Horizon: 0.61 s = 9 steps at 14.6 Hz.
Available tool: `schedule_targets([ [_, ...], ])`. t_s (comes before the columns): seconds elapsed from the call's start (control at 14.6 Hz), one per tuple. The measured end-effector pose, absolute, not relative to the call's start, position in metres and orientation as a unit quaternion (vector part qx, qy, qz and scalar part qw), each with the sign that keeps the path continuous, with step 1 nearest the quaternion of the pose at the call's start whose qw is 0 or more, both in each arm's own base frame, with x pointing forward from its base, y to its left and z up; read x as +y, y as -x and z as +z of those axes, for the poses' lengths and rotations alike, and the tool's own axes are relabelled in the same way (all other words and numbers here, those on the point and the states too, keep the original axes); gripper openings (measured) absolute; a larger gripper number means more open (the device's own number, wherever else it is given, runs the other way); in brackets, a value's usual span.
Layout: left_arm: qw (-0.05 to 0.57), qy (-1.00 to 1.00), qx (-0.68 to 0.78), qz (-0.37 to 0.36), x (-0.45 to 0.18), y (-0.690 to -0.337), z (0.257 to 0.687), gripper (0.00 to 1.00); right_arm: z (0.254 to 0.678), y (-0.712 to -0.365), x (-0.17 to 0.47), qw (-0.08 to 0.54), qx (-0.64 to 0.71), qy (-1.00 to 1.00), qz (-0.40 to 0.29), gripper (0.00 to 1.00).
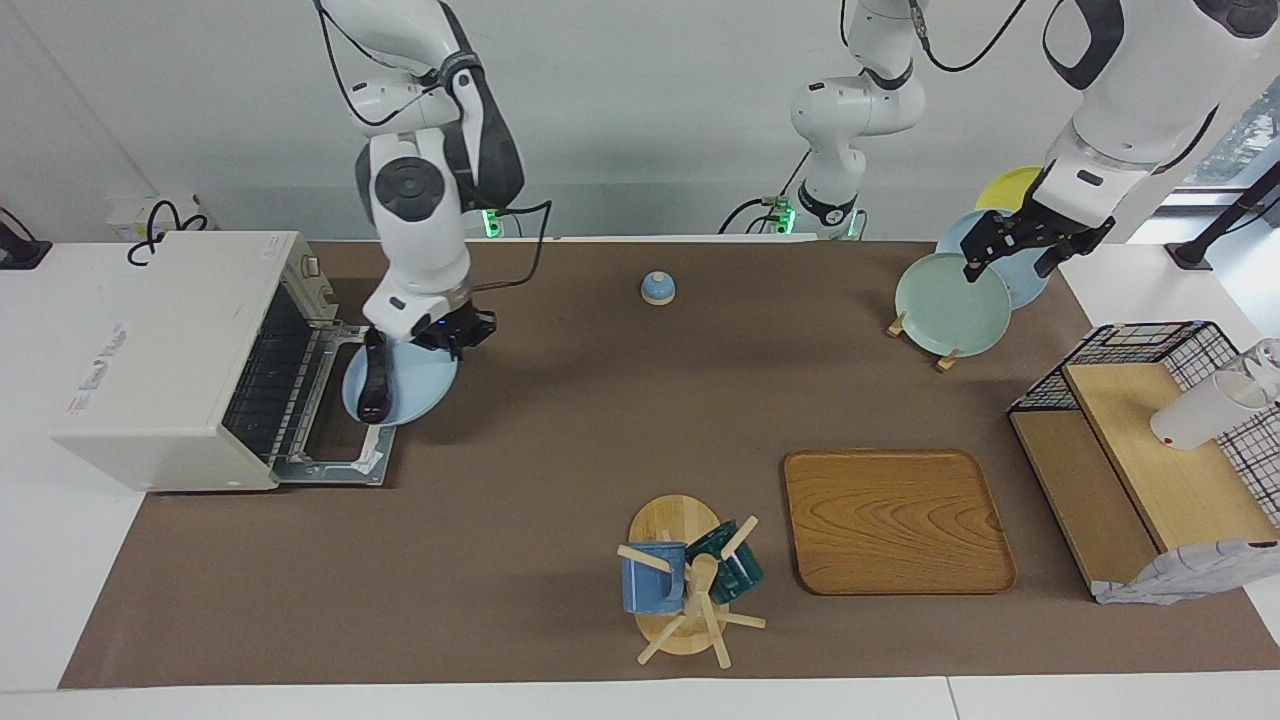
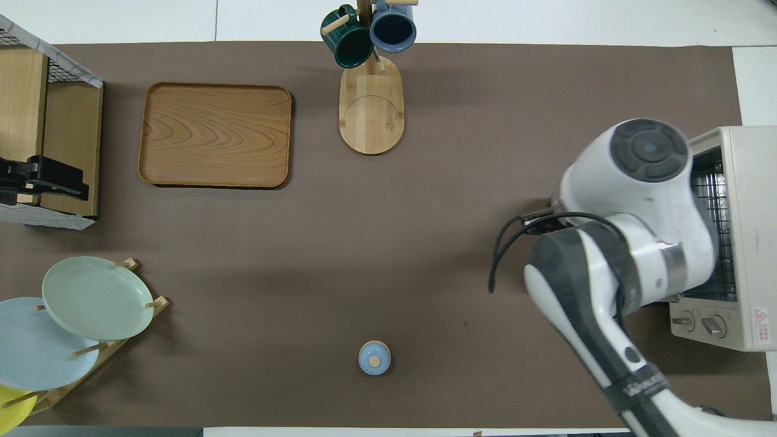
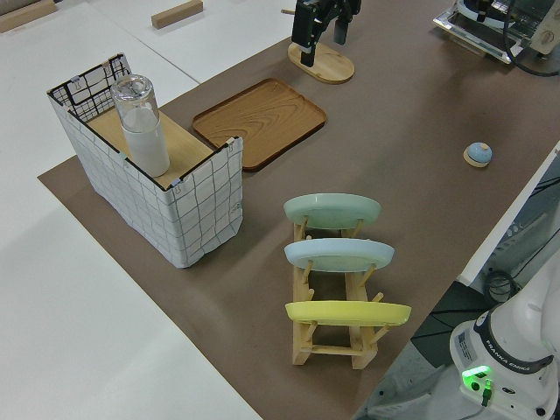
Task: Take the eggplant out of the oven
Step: 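Pull the eggplant out of the oven with the right gripper, then lower the eggplant onto the light blue plate and open the right gripper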
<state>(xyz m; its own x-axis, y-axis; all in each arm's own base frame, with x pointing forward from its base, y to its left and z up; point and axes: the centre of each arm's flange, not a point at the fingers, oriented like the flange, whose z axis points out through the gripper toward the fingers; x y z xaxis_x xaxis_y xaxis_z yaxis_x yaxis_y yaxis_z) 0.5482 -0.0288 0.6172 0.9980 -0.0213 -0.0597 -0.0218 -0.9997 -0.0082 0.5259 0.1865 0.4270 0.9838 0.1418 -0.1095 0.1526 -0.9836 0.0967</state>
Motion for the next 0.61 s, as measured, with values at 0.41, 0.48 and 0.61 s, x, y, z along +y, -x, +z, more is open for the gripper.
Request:
schedule_targets([
  [0.41, 0.004, 1.000, 0.011, 0.023, -0.029, -0.550, 0.618, 1.00, 0.416, -0.506, 0.358, 0.074, 0.007, -0.997, -0.037, 0.02],
  [0.48, 0.004, 1.000, 0.011, 0.022, -0.029, -0.550, 0.619, 1.00, 0.401, -0.506, 0.393, 0.078, -0.011, -0.996, -0.034, 0.02],
  [0.61, 0.004, 1.000, 0.011, 0.021, -0.029, -0.550, 0.619, 1.00, 0.361, -0.503, 0.444, 0.087, -0.024, -0.995, -0.034, 0.02],
])
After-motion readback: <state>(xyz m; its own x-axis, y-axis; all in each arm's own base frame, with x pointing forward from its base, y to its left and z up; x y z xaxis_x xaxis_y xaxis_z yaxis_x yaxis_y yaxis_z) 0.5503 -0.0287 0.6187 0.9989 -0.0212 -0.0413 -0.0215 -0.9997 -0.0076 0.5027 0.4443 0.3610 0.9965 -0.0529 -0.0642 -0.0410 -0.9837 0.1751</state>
